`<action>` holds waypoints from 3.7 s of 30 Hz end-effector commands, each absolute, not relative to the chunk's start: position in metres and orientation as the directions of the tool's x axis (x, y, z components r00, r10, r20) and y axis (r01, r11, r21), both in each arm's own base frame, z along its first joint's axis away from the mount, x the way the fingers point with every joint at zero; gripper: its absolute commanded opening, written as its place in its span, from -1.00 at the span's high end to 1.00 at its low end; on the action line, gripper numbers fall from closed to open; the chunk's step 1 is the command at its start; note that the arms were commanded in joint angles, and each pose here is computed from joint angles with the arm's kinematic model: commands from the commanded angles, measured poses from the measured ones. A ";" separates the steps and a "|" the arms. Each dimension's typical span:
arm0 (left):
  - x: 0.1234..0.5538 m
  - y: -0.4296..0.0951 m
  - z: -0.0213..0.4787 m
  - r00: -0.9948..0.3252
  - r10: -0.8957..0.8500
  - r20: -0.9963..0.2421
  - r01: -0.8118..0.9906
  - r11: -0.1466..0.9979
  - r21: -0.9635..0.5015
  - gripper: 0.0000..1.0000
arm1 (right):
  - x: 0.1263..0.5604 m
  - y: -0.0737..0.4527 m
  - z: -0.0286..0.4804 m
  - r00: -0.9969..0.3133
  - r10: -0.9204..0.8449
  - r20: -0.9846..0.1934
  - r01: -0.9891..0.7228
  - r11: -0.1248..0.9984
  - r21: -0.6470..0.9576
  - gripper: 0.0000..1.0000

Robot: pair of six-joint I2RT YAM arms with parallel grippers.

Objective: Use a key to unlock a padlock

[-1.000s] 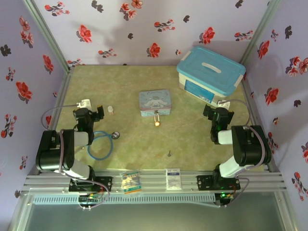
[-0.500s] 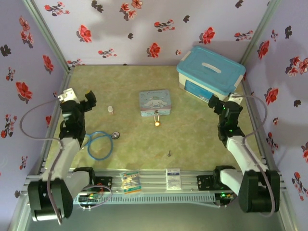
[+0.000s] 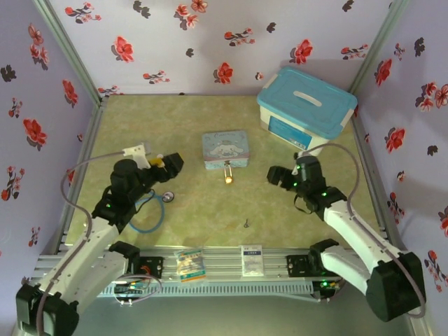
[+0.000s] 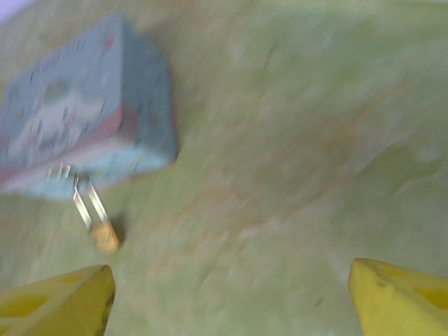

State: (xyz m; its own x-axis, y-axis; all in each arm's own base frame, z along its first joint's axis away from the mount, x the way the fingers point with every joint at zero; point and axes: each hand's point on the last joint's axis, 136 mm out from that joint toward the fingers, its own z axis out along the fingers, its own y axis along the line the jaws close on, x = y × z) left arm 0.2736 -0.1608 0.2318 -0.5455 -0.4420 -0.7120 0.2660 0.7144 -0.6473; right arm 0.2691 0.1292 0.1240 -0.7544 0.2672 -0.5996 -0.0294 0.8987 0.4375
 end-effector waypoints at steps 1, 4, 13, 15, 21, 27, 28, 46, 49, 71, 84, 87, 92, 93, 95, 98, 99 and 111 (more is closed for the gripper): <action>0.253 -0.188 0.211 -0.628 -0.419 -0.655 0.249 0.690 -0.680 -0.99 | 0.234 0.142 0.100 -0.819 0.212 -0.533 -0.010 0.923 0.384 -0.61; 0.234 -0.210 0.195 -0.663 -0.374 -0.648 0.259 0.698 -0.667 -0.99 | 0.213 0.158 0.094 -0.830 0.137 -0.540 -0.055 0.945 0.324 -0.45; 0.188 -0.256 0.158 -0.717 -0.311 -0.624 0.299 0.671 -0.678 -0.99 | 0.173 0.203 0.065 -0.844 -0.031 -0.536 -0.177 0.959 0.223 -0.16; 0.184 -0.261 0.152 -0.729 -0.306 -0.612 0.296 0.665 -0.685 -0.99 | 0.168 0.218 0.058 -0.849 -0.048 -0.526 -0.197 0.953 0.231 -0.10; 0.173 -0.276 0.151 -0.726 -0.259 -0.638 0.335 0.676 -0.656 -0.99 | 0.158 0.243 0.039 -0.837 -0.159 -0.524 -0.254 0.960 0.115 0.02; 0.174 -0.274 0.149 -0.715 -0.299 -0.632 0.327 0.655 -0.681 -0.99 | 0.150 0.240 0.027 -0.835 -0.219 -0.505 -0.260 0.966 0.011 0.11; 0.174 -0.273 0.149 -0.713 -0.299 -0.634 0.327 0.658 -0.678 -0.99 | 0.148 0.240 0.024 -0.836 -0.222 -0.502 -0.261 0.965 0.008 0.13; 0.174 -0.258 0.146 -0.702 -0.346 -0.622 0.293 0.656 -0.696 -0.99 | 0.130 0.207 0.005 -0.854 -0.211 -0.476 -0.199 0.977 -0.077 0.35; 0.175 -0.258 0.145 -0.702 -0.346 -0.623 0.290 0.660 -0.693 -0.99 | 0.130 0.205 0.007 -0.856 -0.193 -0.480 -0.186 0.981 -0.063 0.33; 0.177 -0.262 0.139 -0.707 -0.355 -0.611 0.272 0.661 -0.700 -0.99 | 0.130 0.219 0.000 -0.837 -0.120 -0.534 -0.221 0.967 0.130 0.90; 0.182 -0.288 0.147 -0.680 -0.357 -0.641 0.341 0.620 -0.707 -0.91 | 0.141 0.213 0.054 -0.767 0.003 -0.641 -0.369 0.816 0.445 1.00; 0.183 -0.302 0.159 -0.663 -0.386 -0.642 0.376 0.570 -0.730 -0.87 | 0.147 0.202 0.062 -0.746 0.060 -0.664 -0.357 0.804 0.475 1.00; 0.186 -0.319 0.149 -0.682 -0.300 -0.667 0.371 0.644 -0.669 -0.81 | 0.149 0.181 0.055 -0.770 0.075 -0.634 -0.291 0.842 0.453 1.00; 0.186 -0.321 0.149 -0.682 -0.291 -0.671 0.378 0.645 -0.664 -0.80 | 0.148 0.180 0.054 -0.772 0.073 -0.632 -0.292 0.842 0.453 1.00; 0.185 -0.329 0.149 -0.684 -0.271 -0.678 0.400 0.638 -0.658 -0.79 | 0.145 0.186 0.058 -0.771 0.076 -0.633 -0.317 0.815 0.484 1.00; 0.185 -0.336 0.142 -0.727 -0.295 -0.621 0.346 0.623 -0.701 -0.78 | 0.146 0.192 0.072 -0.758 0.134 -0.639 -0.326 0.769 0.549 1.00; 0.185 -0.336 0.141 -0.748 -0.343 -0.569 0.294 0.597 -0.746 -0.74 | 0.147 0.193 0.078 -0.751 0.153 -0.642 -0.330 0.756 0.565 1.00; 0.188 -0.341 0.213 -0.709 -0.703 0.057 -0.005 -0.075 -0.997 -0.99 | 0.176 0.236 0.180 -0.620 0.305 -0.723 -0.450 0.617 0.645 1.00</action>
State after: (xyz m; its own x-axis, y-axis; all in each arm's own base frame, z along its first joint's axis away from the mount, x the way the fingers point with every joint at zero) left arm 0.1814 -0.3453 0.1995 -0.7459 -0.6399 -0.1848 0.1058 0.1602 -0.9814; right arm 0.1629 0.2182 0.1246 -0.6982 0.2231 -0.6803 -0.3757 0.6947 0.6134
